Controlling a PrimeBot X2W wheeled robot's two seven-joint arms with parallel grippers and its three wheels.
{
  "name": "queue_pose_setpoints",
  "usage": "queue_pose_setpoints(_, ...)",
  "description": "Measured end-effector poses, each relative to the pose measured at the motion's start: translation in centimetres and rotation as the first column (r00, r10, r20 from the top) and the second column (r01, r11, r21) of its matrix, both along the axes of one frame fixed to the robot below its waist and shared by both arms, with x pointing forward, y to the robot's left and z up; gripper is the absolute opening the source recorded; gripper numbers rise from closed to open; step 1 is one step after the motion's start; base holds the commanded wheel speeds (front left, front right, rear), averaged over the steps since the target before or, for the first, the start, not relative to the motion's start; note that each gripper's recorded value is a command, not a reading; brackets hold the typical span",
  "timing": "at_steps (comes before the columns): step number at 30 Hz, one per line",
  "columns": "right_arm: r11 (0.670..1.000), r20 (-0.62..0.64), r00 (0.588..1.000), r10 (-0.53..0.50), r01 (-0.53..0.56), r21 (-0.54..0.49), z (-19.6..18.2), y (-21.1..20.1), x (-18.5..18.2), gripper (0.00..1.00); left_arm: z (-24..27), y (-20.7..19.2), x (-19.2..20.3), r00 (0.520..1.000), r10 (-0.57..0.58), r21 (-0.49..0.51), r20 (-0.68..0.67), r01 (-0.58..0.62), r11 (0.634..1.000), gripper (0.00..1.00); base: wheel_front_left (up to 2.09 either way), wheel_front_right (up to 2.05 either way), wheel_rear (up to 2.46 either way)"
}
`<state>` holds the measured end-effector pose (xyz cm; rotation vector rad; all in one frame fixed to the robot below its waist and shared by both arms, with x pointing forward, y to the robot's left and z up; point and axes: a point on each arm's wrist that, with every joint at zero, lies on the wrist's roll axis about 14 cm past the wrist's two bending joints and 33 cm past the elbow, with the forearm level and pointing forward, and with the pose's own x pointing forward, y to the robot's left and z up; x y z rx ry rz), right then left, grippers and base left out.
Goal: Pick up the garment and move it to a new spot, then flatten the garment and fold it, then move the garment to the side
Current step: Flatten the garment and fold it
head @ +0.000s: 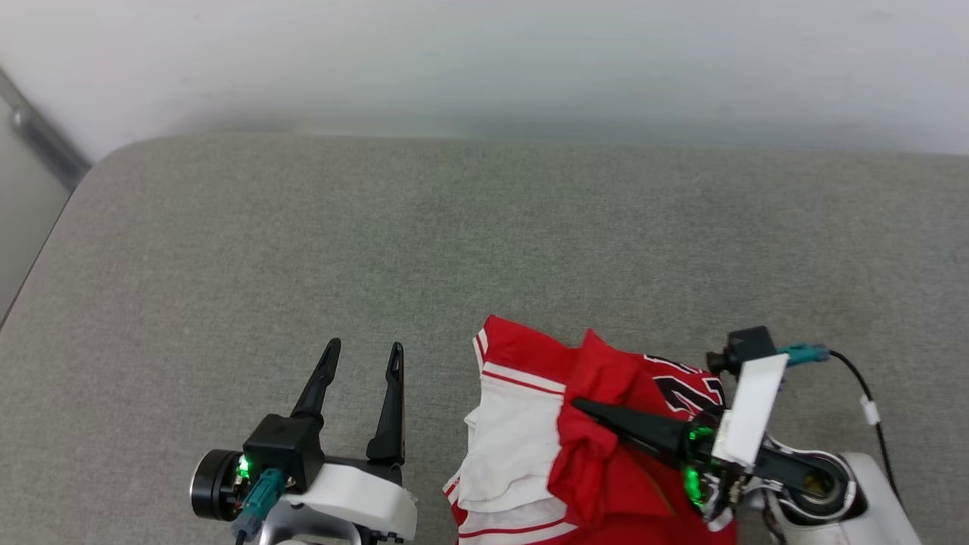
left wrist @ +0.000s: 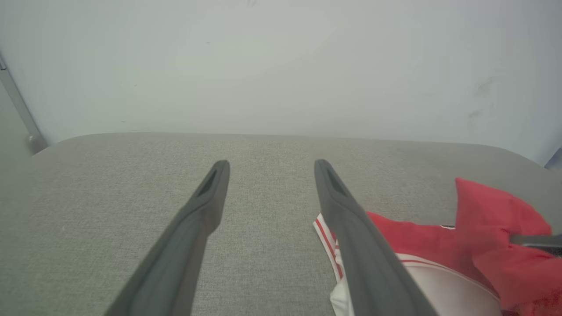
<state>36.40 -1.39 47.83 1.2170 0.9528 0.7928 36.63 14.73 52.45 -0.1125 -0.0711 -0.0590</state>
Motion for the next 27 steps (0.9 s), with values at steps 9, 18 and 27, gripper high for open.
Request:
queue_pose_setpoints(9, 0.996, -0.017, 0.996, 0.083, -0.083, -0.041, -2.0, 4.8, 0.2, 0.00, -1.1, 0.4, 1.1, 0.999, 0.026, -0.002, -0.023, -0.026, 1.000, 1.00, 0.00, 0.00, 0.00)
queue_pose_setpoints(18, 0.988, -0.017, 0.998, 0.066, -0.068, -0.138, -4.3, 5.3, 0.0, 1.00, -2.1, 0.1, 1.7, 0.999, 0.018, 0.000, -0.043, -0.018, 1.000, 1.00, 0.00, 0.00, 0.00)
queue_pose_setpoints(27, 0.944, 0.306, 0.952, -0.014, 0.114, -0.309, -1.3, 2.6, 2.2, 1.00, -1.1, -0.8, 1.3, 1.000, -0.015, 0.008, -0.014, 0.015, 1.000, 1.00, 0.00, 0.00, 0.00)
